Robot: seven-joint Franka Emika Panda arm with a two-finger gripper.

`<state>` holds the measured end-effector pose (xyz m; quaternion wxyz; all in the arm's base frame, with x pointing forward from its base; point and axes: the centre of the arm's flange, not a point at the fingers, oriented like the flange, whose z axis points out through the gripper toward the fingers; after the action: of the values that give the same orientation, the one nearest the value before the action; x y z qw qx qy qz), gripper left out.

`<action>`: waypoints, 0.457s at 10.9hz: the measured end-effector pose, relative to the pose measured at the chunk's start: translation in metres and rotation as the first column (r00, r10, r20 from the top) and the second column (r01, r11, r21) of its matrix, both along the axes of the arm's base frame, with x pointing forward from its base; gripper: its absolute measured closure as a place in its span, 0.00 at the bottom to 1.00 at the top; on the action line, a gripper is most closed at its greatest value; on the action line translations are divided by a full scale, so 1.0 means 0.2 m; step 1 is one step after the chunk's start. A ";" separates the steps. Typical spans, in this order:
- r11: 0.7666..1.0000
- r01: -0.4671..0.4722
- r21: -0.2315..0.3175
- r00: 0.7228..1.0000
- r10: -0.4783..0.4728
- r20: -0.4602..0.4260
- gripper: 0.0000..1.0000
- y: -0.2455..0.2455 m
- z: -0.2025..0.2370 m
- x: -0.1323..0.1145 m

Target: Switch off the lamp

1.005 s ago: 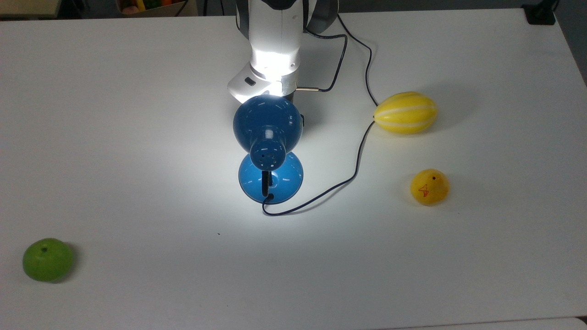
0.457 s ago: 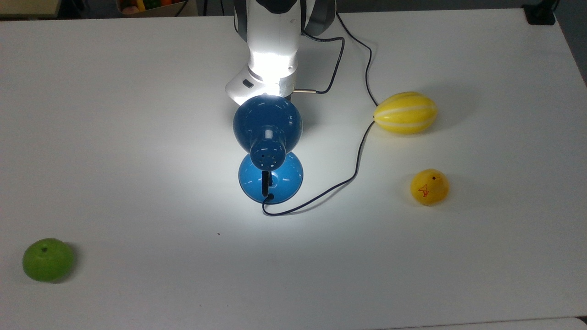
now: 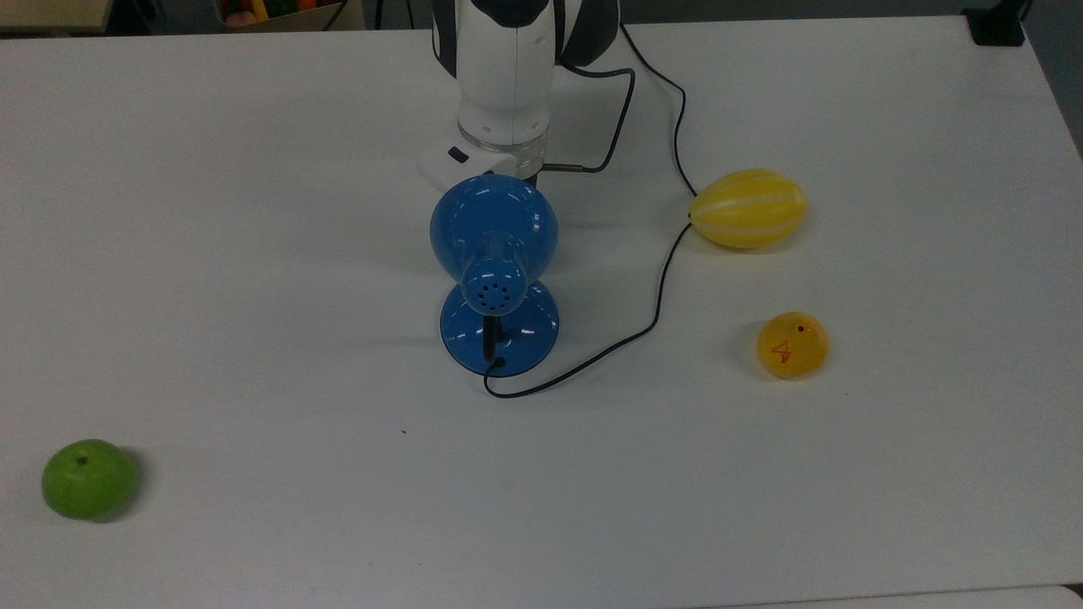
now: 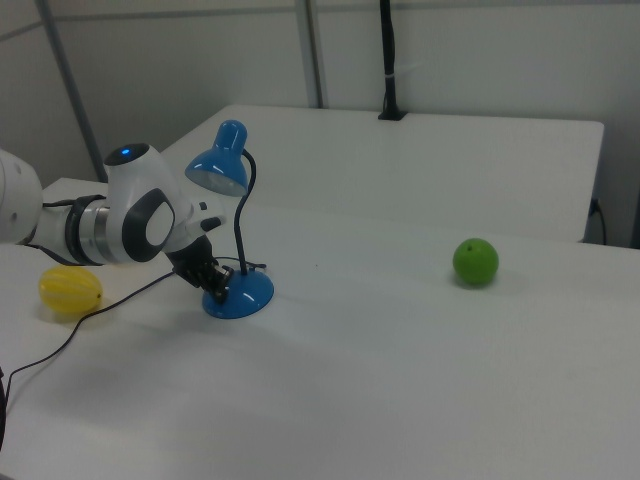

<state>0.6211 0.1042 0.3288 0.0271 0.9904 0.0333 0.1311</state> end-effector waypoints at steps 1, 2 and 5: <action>1.000 0.000 0.000 1.000 0.000 -0.002 0.99 0.00 0.00 -0.01; 1.000 0.000 -0.001 1.000 0.000 -0.004 0.99 0.00 0.00 -0.01; 1.000 0.009 -0.017 0.997 -0.010 -0.070 0.99 -0.01 -0.06 -0.05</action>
<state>0.6112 0.1025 0.3169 0.0347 0.9943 0.0307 0.0957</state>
